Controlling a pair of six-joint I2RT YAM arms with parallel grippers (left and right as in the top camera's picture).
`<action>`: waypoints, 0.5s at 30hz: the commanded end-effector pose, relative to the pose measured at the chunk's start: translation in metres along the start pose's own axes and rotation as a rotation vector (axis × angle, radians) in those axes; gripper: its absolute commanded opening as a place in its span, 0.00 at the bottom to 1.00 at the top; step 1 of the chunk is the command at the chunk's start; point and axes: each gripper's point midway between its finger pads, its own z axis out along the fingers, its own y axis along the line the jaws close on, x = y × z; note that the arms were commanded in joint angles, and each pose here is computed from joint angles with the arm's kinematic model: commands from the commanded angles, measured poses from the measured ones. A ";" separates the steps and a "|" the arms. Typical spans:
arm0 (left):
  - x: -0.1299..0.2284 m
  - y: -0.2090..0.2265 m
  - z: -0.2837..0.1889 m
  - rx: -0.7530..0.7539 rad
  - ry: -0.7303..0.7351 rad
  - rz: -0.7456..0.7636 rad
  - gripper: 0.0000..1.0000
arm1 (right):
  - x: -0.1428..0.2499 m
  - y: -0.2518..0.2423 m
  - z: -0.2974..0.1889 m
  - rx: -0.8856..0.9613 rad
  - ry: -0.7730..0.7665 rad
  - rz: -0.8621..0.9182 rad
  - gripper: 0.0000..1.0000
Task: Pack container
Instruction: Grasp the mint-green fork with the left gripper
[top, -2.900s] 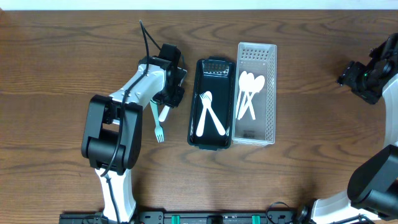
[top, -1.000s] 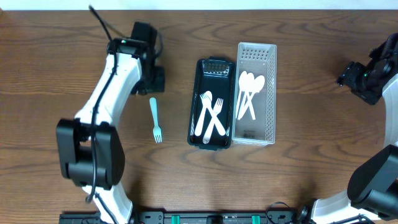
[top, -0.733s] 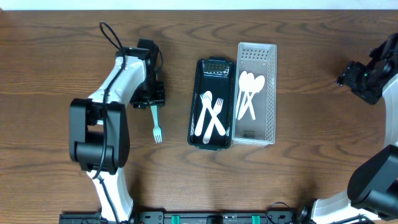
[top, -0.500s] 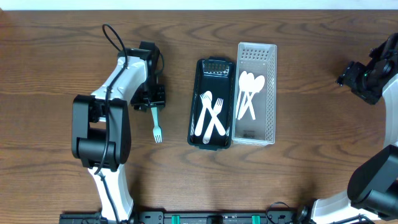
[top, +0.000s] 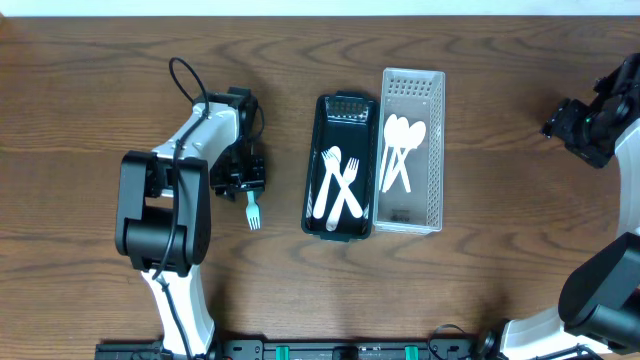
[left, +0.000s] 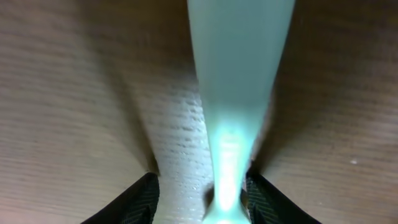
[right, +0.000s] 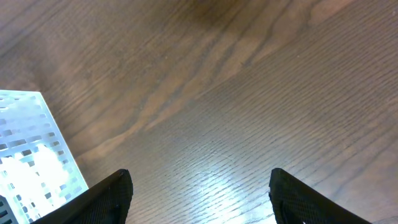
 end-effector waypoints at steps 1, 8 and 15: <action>0.019 -0.005 0.024 -0.005 0.084 -0.004 0.42 | 0.000 -0.004 0.003 0.001 0.009 0.006 0.73; 0.034 -0.027 0.024 0.014 0.120 -0.016 0.40 | 0.001 -0.004 0.003 0.001 0.011 0.006 0.73; 0.040 -0.031 0.024 -0.001 0.135 -0.030 0.40 | 0.001 -0.004 0.003 0.002 0.013 0.006 0.73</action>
